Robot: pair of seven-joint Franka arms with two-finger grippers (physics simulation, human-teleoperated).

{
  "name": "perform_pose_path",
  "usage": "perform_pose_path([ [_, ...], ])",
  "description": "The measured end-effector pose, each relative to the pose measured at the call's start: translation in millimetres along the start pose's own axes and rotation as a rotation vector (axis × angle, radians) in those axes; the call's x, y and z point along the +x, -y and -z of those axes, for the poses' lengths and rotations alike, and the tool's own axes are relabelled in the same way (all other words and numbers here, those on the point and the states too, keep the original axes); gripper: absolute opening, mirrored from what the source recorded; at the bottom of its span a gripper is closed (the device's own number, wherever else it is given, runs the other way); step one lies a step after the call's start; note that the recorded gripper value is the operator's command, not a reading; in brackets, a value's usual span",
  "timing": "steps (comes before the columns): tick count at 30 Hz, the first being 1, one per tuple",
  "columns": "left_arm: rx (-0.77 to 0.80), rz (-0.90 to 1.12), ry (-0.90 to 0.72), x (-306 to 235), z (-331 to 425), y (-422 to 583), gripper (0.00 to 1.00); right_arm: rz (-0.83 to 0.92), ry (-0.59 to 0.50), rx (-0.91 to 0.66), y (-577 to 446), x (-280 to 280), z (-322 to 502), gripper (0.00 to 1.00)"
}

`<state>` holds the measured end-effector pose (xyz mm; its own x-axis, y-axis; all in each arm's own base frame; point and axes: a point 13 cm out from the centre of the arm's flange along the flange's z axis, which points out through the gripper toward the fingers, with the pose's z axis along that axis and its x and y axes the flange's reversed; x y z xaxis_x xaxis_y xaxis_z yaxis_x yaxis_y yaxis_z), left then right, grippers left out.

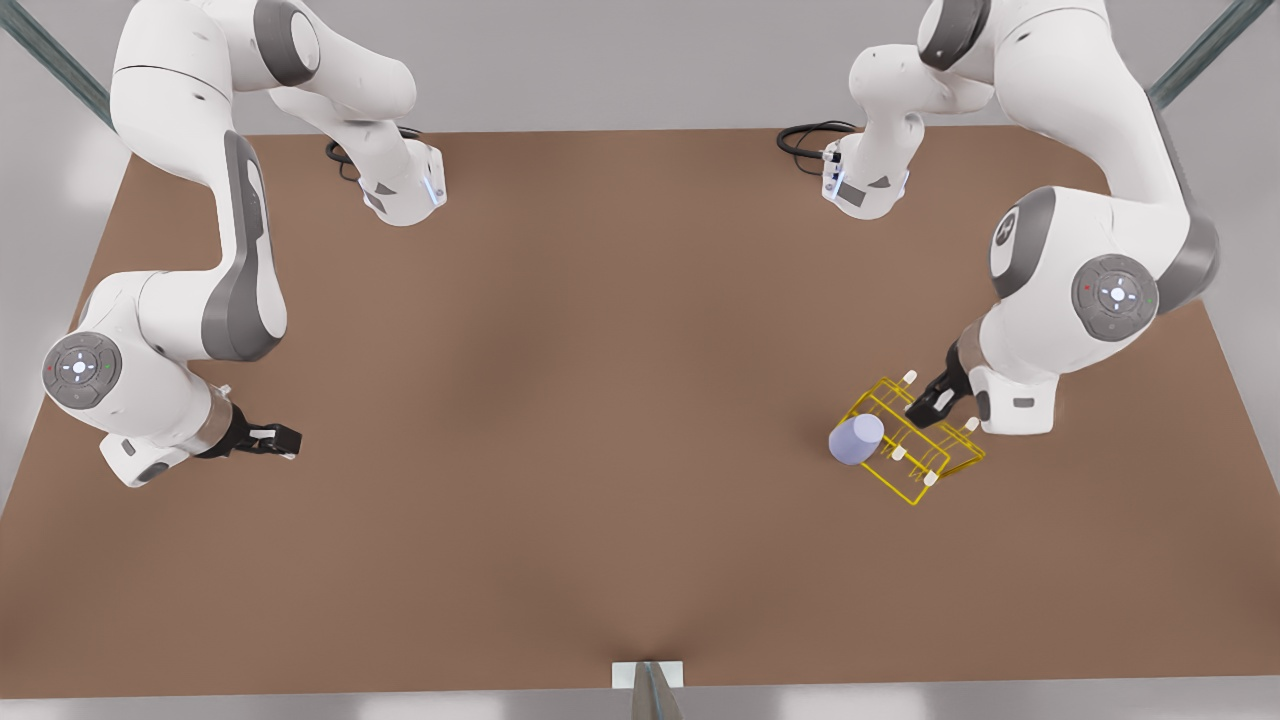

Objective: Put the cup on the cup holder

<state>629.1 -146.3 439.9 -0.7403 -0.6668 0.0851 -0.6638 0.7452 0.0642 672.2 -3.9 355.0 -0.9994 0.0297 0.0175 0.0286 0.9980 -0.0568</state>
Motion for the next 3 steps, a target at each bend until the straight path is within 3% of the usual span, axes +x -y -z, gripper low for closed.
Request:
perform_pose_path([
  [3,0.011,-0.112,0.005,8.9,-0.7,11.2,1.00,0.000,0.000,0.000,-0.3,-0.3,-0.5,1.00],
])
